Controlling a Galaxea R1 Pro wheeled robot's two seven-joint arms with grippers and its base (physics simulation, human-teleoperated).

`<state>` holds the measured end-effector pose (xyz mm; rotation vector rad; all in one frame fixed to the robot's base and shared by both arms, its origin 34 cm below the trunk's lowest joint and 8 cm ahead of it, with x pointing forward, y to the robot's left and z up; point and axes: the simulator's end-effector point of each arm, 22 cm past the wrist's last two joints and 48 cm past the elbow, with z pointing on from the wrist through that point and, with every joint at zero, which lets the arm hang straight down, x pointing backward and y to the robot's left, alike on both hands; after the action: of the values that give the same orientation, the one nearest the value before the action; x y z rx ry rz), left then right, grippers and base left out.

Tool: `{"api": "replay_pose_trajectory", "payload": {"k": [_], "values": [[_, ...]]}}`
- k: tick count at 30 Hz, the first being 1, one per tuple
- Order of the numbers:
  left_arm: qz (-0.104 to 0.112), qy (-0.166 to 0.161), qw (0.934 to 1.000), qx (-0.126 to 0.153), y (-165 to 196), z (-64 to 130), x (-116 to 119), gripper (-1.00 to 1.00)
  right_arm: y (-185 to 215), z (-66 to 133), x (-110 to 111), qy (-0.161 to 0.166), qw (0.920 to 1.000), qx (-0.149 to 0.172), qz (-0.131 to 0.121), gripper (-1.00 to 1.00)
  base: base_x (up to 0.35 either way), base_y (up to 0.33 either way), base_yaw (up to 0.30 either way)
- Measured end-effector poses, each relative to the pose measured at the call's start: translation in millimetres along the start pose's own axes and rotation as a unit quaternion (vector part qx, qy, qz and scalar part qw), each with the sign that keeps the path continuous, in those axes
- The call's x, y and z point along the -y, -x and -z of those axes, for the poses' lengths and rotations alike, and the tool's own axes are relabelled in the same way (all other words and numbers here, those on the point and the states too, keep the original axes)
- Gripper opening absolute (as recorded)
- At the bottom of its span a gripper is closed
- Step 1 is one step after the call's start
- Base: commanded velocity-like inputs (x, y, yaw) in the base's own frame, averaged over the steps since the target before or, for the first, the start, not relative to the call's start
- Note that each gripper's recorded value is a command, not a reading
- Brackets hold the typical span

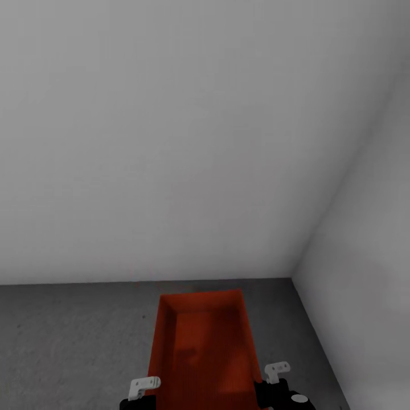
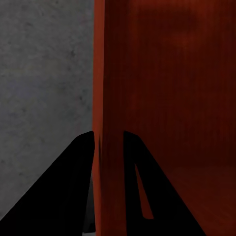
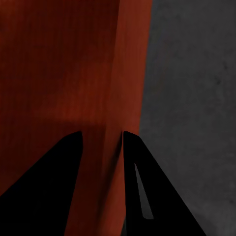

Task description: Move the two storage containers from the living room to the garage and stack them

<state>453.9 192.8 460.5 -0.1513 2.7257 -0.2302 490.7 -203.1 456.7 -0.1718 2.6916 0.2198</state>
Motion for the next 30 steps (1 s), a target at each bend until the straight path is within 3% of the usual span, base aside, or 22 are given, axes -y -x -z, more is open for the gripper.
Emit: {"api": "replay_pose_trajectory", "payload": {"k": [30], "values": [[0.0,0.0,1.0,-0.003,-28,-49.1,-11,-1.0,-31,-48.4,6,0.0,1.0,-0.003,-0.001,-1.0,0.0,0.0,0.0]]}}
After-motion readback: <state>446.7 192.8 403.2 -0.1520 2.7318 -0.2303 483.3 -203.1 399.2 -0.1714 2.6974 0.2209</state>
